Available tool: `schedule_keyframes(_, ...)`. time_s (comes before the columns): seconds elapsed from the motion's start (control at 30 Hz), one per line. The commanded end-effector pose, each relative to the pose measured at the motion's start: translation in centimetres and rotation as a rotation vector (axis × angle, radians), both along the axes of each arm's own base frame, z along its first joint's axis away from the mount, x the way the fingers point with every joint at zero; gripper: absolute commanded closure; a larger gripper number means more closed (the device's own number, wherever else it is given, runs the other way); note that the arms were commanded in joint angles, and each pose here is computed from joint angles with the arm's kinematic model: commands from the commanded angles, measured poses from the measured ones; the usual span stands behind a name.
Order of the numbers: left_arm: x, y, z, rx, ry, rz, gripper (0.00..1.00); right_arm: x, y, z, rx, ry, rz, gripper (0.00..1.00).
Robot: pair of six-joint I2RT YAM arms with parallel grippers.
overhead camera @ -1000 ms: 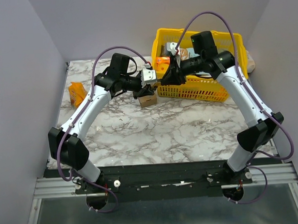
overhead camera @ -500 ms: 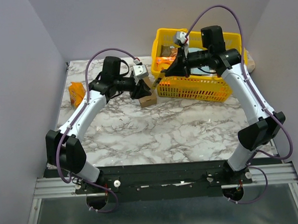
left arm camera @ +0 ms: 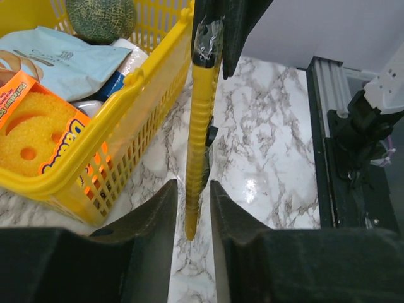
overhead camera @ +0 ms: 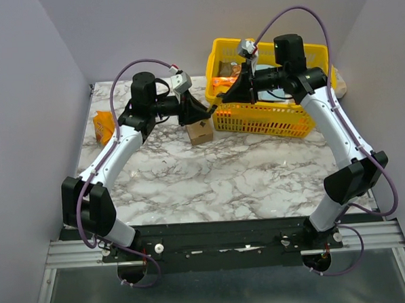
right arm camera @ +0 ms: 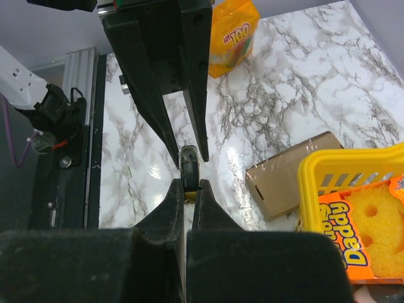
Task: Unpack the express box
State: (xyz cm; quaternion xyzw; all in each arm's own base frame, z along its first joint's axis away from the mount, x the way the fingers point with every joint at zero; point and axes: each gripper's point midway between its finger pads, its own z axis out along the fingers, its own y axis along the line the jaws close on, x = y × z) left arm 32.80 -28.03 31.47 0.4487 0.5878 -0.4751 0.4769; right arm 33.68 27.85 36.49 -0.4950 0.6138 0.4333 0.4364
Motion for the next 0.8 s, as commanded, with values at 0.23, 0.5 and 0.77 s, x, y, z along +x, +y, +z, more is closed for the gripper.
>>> schedule_keyframes(0.23,-0.7,-0.4,-0.2,-0.008,0.018,-0.052,0.65,-0.4,0.0,2.4,0.055,-0.020,0.002,0.99)
schedule_keyframes(0.5,-0.3,-0.1,-1.1,0.025,0.013,-0.021,0.65,-0.3,-0.2,2.6,0.061,-0.018,0.004,0.99)
schedule_keyframes(0.77,-0.3,0.0,-1.5,0.025,0.030,-0.030,0.71,-0.2,-0.2,2.3,0.062,-0.007,0.010,0.99)
